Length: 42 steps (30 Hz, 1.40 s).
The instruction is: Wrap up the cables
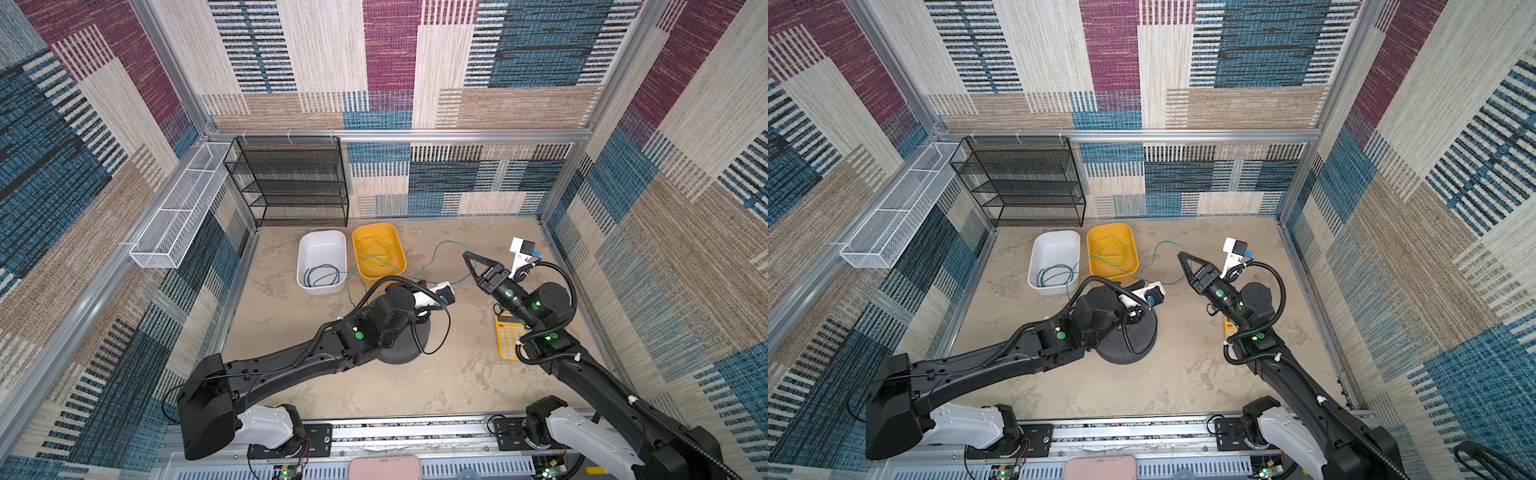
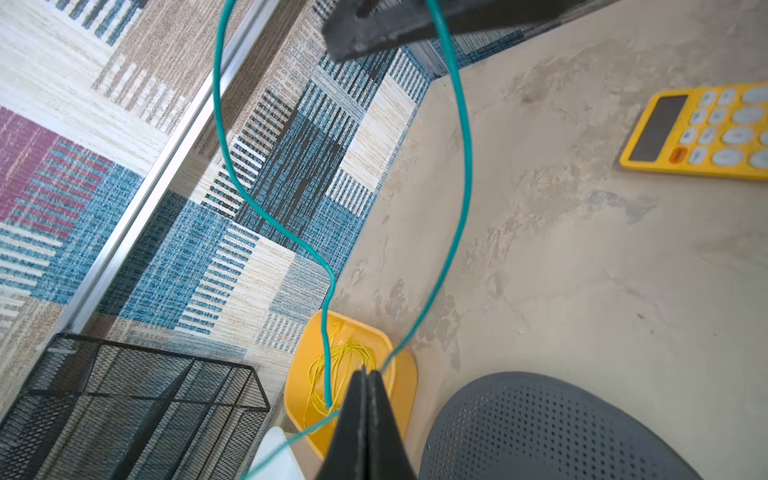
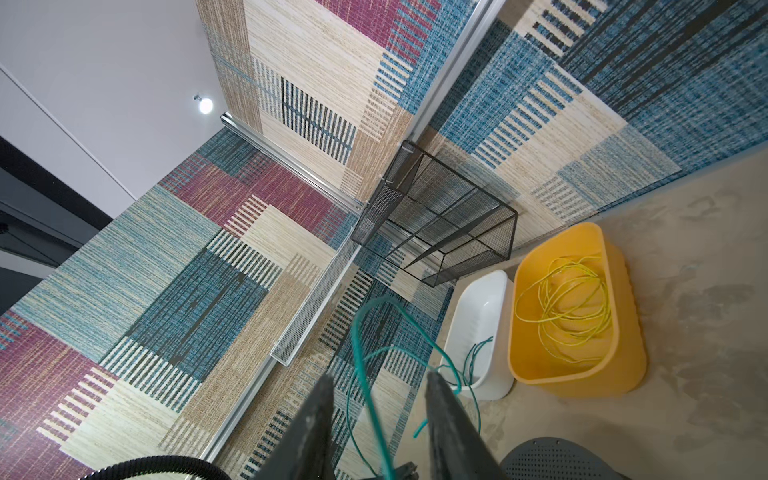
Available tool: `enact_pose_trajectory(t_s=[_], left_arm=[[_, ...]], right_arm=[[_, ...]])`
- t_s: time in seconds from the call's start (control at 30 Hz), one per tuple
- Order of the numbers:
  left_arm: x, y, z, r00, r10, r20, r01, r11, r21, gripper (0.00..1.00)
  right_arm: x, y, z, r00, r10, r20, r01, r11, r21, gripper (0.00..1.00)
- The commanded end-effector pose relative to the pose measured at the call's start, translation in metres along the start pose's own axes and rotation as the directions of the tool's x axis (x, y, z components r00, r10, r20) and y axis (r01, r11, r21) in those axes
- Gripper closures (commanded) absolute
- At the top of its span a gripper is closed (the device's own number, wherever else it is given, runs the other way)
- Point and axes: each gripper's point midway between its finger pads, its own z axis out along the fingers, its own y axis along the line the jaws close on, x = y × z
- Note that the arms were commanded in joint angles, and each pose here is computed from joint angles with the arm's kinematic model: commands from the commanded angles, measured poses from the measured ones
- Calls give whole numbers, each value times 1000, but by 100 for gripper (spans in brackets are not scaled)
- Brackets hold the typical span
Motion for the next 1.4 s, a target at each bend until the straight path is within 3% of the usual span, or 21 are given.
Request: enact_pose_trajectory(t_s=[0.0,0.1,0.2,0.27,0.43,0.57,0.6,0.67,0.77,0.87,1.0,1.2,1.37], left_arm=[[12,8,-8,989,131,-63,-134,990,-48,100],[23,10,-12,972,206,-115,-215,974,-69,100],[27,12,-16,968,222,-119,-233,968,-92,100],[26,9,-17,984,164,-73,-170,982,-77,100],[25,27,-7,996,-8,-94,-4,991,-135,100],[33,57,-24,963,-237,-128,221,967,-129,100],[35,63,-28,946,-285,-152,266,954,-135,94],[36,61,-37,914,-357,-192,343,934,-102,62],[42,51,-55,834,-462,-303,474,880,-38,45],[46,31,-69,792,-501,-349,548,836,43,33],[41,15,-60,789,-492,-369,562,820,108,25],[24,9,-1,848,-371,-379,451,880,146,19],[40,17,69,782,-426,-455,551,814,183,19]], right_arm=[[-4,-8,-5,994,-110,-13,110,988,104,48],[-11,-10,-6,981,-189,-41,193,965,180,43],[-16,-15,-2,962,-260,-79,272,933,238,45],[-15,-24,6,958,-270,-96,286,924,254,51],[-17,-53,19,947,-281,-155,317,888,333,49],[-14,-63,8,932,-317,-179,362,852,377,44],[-9,-68,6,928,-313,-201,368,849,379,43],[8,-74,4,926,-277,-258,357,865,352,42],[33,-77,-1,919,-209,-334,316,897,309,38],[37,-84,-11,912,-212,-351,336,878,341,34],[31,-93,-20,921,-228,-315,345,853,391,31],[24,-93,-25,929,-238,-283,341,844,413,31],[17,-94,-32,935,-245,-256,337,835,434,31]])
